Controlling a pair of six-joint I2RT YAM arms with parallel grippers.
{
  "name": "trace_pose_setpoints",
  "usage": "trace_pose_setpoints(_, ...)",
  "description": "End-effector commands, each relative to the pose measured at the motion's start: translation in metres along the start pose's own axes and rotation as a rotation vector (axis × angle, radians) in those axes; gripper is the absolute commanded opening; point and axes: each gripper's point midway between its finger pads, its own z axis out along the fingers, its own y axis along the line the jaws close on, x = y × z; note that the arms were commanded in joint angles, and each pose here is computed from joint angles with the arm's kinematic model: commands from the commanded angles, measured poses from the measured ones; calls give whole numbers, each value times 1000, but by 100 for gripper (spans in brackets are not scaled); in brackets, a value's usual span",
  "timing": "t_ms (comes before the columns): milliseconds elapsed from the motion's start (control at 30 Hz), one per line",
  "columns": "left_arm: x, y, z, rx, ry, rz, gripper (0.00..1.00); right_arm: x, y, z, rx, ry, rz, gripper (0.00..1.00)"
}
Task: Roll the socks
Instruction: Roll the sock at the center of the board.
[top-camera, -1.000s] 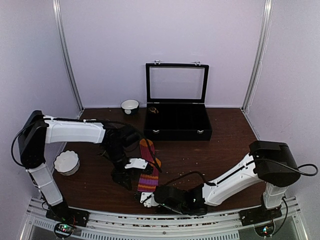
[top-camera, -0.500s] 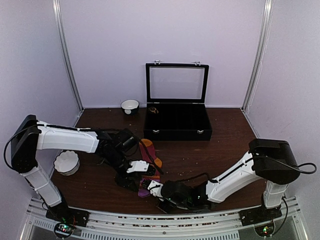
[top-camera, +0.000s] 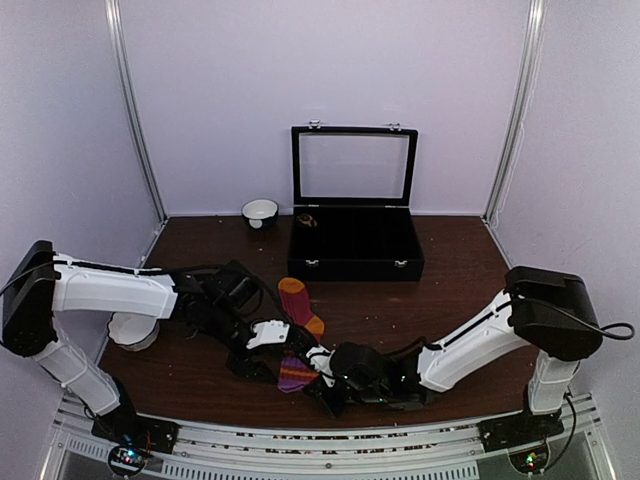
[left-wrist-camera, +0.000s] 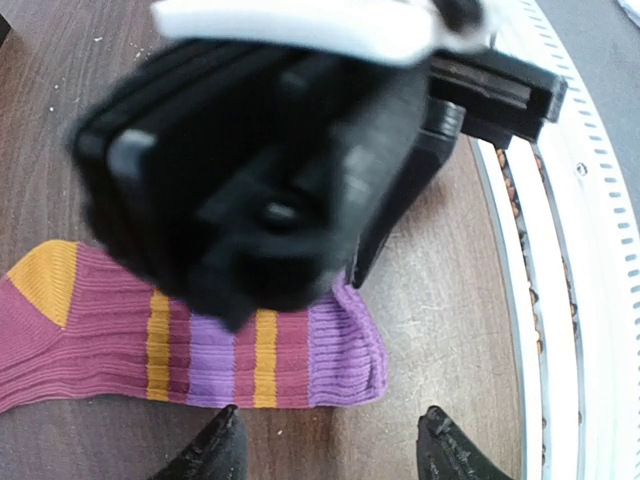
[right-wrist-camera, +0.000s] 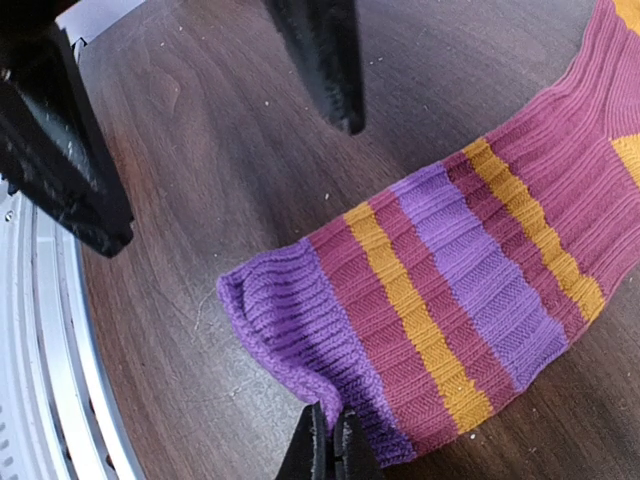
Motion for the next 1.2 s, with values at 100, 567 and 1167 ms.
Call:
trace_pose_setpoints(100,-11,5,1,-4,-54,31,58,18,-7,-2,-12,115,60,0)
trace_pose_setpoints(567,-2,-6,21,2,14,114,50,-12,-20,0,-180,48,384,0)
trace_pose_setpoints(1167,-2,-4,35,11,82,113,32,3,-18,5,-179,204,445,0)
